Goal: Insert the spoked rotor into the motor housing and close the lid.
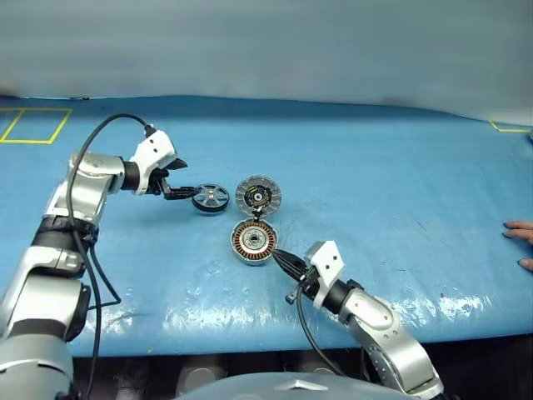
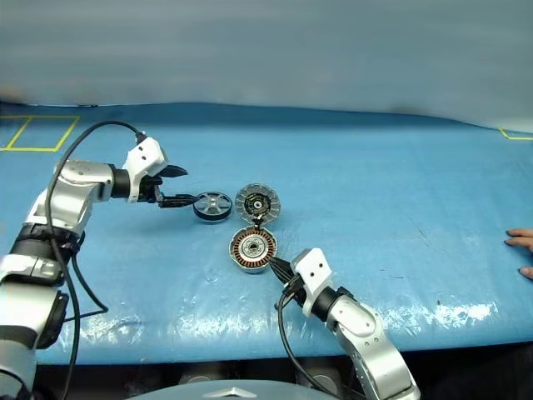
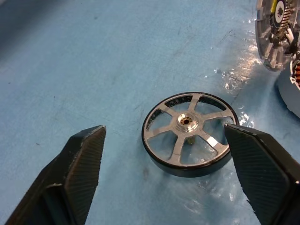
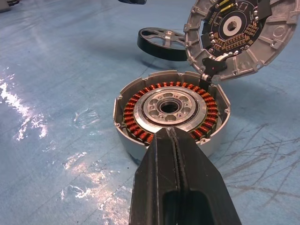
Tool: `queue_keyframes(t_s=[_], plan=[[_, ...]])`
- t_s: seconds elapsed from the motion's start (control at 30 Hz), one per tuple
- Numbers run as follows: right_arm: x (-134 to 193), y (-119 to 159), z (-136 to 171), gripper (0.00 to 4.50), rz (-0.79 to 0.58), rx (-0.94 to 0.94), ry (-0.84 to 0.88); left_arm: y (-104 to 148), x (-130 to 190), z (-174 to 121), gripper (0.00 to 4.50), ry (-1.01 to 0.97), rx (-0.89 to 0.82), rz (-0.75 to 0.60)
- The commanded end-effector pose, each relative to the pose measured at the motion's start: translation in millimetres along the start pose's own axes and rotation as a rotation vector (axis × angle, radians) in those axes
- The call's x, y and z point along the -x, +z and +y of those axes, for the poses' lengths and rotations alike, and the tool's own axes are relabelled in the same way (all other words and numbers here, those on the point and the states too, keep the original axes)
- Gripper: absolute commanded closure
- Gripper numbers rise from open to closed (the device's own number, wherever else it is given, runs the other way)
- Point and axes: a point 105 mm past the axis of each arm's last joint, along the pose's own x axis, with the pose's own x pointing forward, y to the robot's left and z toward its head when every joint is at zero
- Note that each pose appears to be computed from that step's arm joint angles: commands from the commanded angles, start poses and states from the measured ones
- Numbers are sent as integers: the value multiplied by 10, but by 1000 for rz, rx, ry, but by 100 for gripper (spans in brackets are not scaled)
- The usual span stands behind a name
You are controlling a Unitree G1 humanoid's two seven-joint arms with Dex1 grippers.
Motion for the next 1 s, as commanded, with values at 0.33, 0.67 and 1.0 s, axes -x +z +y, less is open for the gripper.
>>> queue_keyframes(t_s=[0.33, 0.67, 1.0], plan=[[27, 7, -15, 450, -25, -7, -48, 155, -231, 22, 193, -156, -120, 84], [14, 7, -15, 450, -27, -17, -60, 157, -416, -88, 193, -254, -192, 168], [32, -11, -8, 450, -25, -31, -80, 95, -413, -47, 193, -244, -195, 241]])
